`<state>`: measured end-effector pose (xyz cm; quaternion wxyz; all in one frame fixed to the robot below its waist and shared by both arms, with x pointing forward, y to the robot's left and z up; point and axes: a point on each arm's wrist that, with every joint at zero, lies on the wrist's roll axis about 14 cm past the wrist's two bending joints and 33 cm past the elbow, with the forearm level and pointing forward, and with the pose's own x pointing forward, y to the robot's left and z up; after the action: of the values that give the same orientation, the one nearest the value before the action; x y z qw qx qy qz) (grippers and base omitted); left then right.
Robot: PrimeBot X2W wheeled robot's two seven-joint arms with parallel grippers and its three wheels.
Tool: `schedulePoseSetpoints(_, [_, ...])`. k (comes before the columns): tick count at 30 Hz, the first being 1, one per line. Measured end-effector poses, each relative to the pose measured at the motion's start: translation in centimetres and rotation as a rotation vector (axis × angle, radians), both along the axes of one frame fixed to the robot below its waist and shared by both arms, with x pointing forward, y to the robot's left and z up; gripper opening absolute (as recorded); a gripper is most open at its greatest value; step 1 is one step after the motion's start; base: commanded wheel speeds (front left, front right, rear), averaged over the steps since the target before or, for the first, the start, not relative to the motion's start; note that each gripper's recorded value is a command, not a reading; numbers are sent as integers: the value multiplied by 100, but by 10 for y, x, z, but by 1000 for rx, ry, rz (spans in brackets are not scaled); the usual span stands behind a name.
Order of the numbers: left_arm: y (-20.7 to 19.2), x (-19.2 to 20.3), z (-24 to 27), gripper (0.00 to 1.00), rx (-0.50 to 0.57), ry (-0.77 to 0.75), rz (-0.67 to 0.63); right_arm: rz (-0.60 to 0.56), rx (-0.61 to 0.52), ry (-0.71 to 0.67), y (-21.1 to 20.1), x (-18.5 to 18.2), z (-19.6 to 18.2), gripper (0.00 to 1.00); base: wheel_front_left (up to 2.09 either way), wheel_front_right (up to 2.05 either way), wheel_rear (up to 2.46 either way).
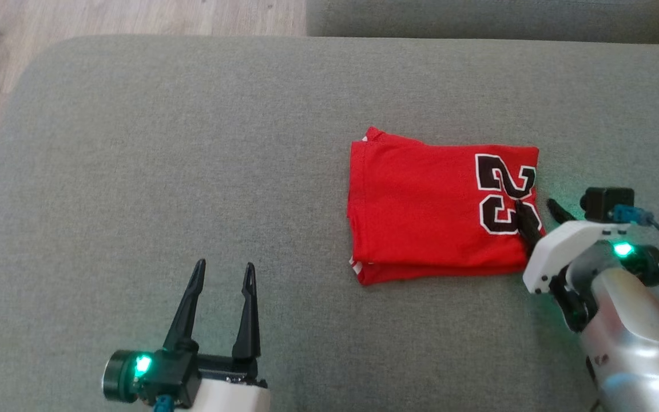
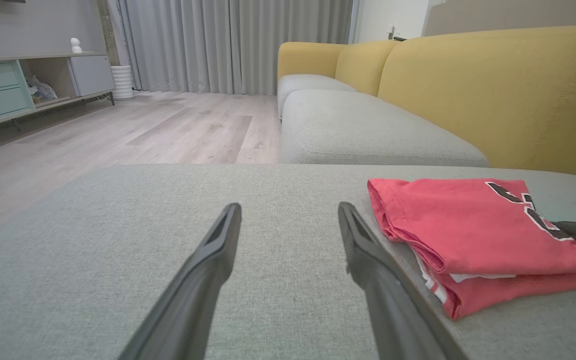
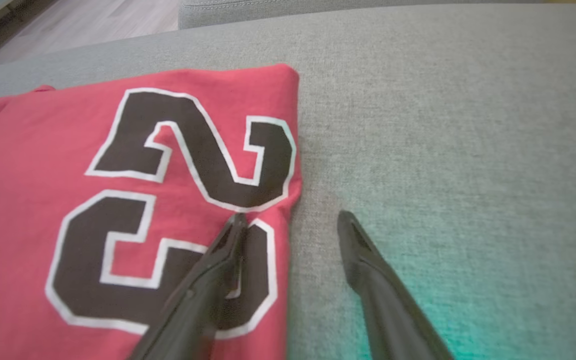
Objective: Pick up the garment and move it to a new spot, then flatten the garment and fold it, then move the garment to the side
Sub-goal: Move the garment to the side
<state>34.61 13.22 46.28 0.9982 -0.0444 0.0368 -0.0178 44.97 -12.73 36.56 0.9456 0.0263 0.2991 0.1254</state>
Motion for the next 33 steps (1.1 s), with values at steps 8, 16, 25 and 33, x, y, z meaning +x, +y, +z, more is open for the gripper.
schedulePoseSetpoints(8, [-4,8,3,100,-2,-12,-2,-26,-3,-29,-15,7,6,0,0,0,0])
schedulePoseSetpoints(16, [-28,27,5,100,-12,-29,-77,-104,-152,-107,-97,20,31,0,0,0,0])
schedulePoseSetpoints(25, [-61,71,-6,100,-39,-34,-173,-256,-367,-199,-217,47,90,0,0,0,0])
schedulePoseSetpoints(33, [-76,94,-31,100,-60,10,-212,-359,-550,-164,-294,44,116,0,0,0,0])
